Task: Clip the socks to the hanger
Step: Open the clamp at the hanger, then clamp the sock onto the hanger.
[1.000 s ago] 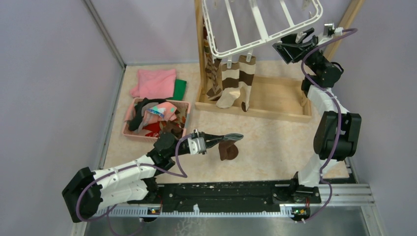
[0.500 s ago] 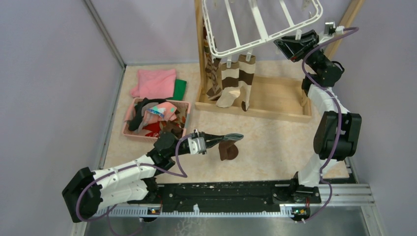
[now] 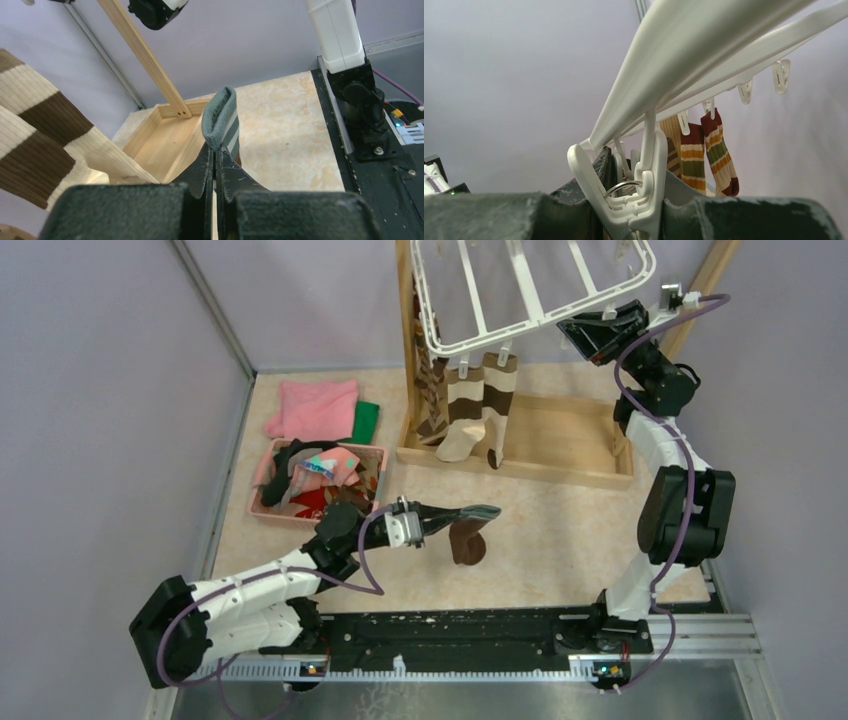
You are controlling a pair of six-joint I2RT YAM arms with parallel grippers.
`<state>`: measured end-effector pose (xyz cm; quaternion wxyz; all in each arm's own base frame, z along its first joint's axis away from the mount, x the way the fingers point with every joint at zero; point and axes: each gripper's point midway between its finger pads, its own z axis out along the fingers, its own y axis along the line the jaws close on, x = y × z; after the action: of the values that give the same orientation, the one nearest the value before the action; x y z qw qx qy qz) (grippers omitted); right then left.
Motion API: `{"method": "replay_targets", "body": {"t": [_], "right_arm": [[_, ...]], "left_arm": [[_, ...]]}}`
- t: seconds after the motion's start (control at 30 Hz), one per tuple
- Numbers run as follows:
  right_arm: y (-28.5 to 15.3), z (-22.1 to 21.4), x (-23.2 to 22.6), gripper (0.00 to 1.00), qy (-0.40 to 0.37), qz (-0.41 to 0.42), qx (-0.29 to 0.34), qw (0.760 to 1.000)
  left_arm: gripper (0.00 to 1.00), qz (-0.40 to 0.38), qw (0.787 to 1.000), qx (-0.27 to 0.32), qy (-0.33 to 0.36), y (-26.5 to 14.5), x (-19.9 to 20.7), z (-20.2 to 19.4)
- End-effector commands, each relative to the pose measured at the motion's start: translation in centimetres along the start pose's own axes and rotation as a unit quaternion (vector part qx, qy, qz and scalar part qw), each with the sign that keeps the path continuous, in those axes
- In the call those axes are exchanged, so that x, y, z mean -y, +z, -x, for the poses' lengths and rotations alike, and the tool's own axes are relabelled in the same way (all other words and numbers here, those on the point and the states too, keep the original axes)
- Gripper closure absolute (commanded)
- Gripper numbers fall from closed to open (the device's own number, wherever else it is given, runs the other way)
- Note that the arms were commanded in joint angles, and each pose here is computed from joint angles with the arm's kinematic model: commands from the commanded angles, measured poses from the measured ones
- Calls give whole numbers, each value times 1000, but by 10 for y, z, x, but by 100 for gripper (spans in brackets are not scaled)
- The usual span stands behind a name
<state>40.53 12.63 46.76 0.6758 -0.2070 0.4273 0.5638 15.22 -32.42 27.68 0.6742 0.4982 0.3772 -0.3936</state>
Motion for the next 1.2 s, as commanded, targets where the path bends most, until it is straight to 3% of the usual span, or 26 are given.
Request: {"method": "replay_targets", "body": {"t": [0.0, 0.17, 0.5, 0.9, 1.17], "right_arm": [[3, 18, -43, 100, -97, 77, 25, 992], [2, 13, -42, 100, -91, 79, 15, 993], [1, 7, -39, 100, -82, 80, -1, 993], [-1, 1, -33, 100, -75, 77, -8, 994], [-2, -2, -28, 100, -72, 76, -11, 994]], "left_arm": [[100, 7, 999, 43, 17, 20, -20, 34], [100, 40, 998, 42, -10, 47, -49, 39], [100, 87, 974, 41, -205, 121, -137, 13], [100, 62, 983, 47, -165, 172, -176, 7], [100, 86, 981, 45, -167, 186, -199, 6]]}}
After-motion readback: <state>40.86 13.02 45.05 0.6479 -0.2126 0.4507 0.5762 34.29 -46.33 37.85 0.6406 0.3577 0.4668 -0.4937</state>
